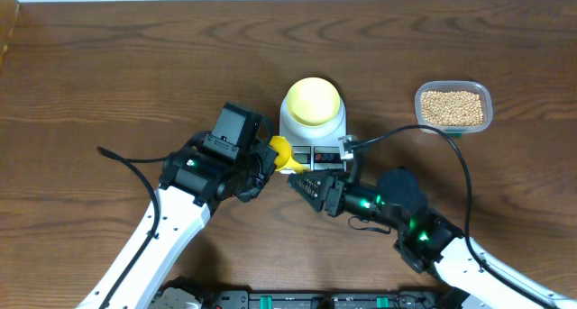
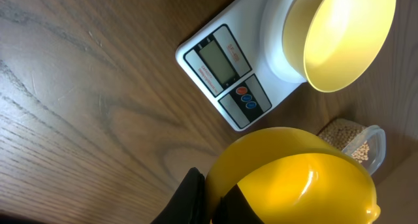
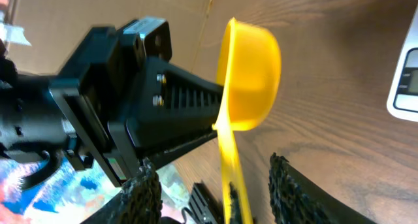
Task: Scoop item into bowl and weigh 50g on scale
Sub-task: 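Close the right gripper on the scoop handle beside the left gripper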
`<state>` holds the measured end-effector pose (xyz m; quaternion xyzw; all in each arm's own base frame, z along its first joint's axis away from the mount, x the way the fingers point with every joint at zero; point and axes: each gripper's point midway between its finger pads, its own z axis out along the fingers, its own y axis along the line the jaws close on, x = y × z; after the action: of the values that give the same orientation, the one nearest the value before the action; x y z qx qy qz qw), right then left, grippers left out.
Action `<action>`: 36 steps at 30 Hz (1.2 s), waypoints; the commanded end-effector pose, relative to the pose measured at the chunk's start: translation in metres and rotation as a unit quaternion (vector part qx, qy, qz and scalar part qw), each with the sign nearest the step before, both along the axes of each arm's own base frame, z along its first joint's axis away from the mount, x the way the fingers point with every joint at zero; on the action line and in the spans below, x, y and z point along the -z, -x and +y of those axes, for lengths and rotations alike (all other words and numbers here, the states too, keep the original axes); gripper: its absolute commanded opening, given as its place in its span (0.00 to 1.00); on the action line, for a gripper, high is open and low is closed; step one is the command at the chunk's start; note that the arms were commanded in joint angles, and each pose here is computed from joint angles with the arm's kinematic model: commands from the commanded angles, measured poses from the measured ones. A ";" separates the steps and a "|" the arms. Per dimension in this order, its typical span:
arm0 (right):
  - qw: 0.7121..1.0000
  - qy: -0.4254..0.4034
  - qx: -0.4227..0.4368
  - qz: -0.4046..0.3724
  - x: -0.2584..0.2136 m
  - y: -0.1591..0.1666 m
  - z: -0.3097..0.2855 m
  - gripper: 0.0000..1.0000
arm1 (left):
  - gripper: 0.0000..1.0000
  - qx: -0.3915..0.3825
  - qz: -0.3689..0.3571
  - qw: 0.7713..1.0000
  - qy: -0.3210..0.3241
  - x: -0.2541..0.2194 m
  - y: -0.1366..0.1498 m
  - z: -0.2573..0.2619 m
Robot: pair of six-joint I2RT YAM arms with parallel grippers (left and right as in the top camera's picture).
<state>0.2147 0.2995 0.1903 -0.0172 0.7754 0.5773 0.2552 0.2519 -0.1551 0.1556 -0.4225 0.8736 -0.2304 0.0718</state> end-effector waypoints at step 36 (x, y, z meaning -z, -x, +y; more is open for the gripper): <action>1.000 -0.016 0.020 0.008 -0.010 -0.004 0.005 0.20 | 0.07 0.018 0.033 0.999 -0.021 0.010 0.017 0.006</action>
<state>0.2180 0.3011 0.1905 0.0120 0.7752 0.5769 0.2570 0.2379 -0.1498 0.1491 -0.4283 0.8782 -0.2073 0.0483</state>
